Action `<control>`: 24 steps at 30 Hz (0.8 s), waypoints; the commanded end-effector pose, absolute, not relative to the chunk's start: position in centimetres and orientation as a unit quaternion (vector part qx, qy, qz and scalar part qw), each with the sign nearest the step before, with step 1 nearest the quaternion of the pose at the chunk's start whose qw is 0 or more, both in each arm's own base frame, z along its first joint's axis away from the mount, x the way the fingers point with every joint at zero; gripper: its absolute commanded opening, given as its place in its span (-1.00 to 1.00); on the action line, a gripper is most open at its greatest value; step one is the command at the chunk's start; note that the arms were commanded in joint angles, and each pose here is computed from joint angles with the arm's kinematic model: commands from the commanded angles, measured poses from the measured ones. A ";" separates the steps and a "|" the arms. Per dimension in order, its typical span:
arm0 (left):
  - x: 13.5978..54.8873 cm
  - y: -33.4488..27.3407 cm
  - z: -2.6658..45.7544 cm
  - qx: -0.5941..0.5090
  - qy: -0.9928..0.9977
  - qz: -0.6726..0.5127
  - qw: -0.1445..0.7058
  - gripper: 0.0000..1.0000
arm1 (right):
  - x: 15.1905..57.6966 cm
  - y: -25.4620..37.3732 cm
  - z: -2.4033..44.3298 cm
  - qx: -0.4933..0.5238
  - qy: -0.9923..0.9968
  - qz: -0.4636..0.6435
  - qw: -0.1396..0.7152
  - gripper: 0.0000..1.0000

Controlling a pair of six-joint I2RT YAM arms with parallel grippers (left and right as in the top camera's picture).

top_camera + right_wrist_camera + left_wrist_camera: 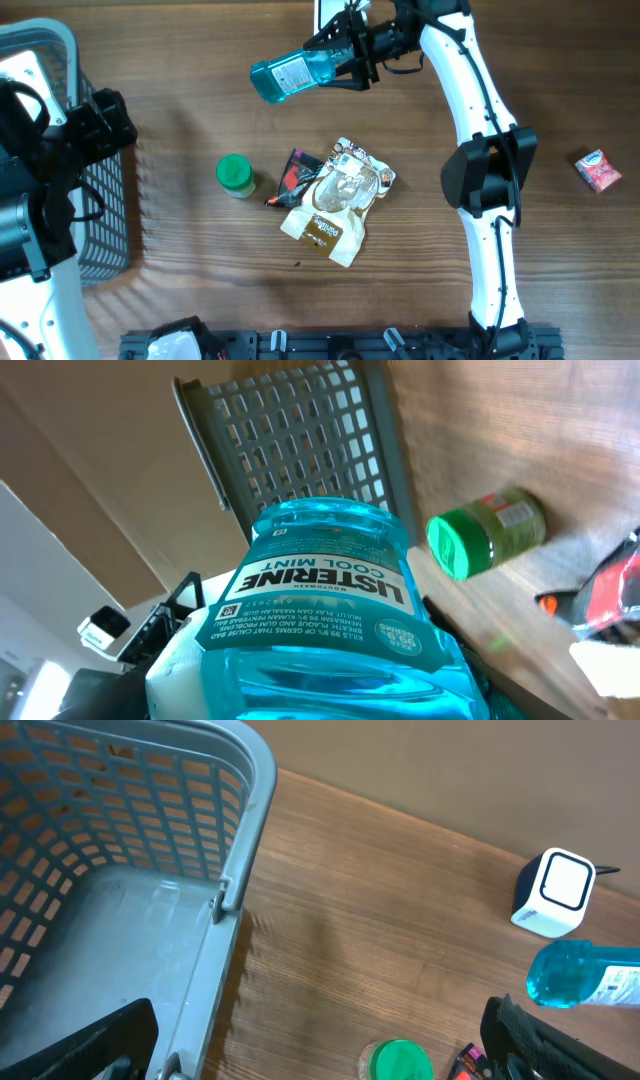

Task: Scan the item barcode
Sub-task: 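Carry the Listerine bottle up toward the white scanner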

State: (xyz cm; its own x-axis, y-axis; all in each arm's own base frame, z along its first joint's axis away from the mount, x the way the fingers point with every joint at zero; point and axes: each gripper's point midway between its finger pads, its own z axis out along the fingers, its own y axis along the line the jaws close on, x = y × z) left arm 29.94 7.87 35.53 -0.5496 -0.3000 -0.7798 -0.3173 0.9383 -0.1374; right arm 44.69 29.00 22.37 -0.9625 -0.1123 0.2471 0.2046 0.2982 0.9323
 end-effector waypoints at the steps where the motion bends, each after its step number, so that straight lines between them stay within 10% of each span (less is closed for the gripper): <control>1: 30.0 7.7 35.6 -0.169 0.881 0.010 0.442 1.00 | 44.4 28.9 25.0 0.012 -0.784 -0.613 0.099 0.14; 15: 30.0 7.7 35.6 -0.169 0.881 0.010 0.442 1.00 | 50.2 29.5 25.6 0.121 -0.794 -0.587 -0.105 0.12; 24: 30.0 7.7 35.6 -0.170 0.881 0.010 0.442 1.00 | 48.0 30.1 25.9 -0.006 -0.789 -0.612 0.049 0.13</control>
State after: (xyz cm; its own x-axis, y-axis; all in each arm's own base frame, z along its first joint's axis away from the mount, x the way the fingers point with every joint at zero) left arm 29.94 7.87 35.53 -0.5496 -0.3000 -0.7798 -0.3173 0.9383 -0.1374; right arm 49.97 29.51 21.93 -1.0000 0.0002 0.0094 0.0089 0.3428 0.9394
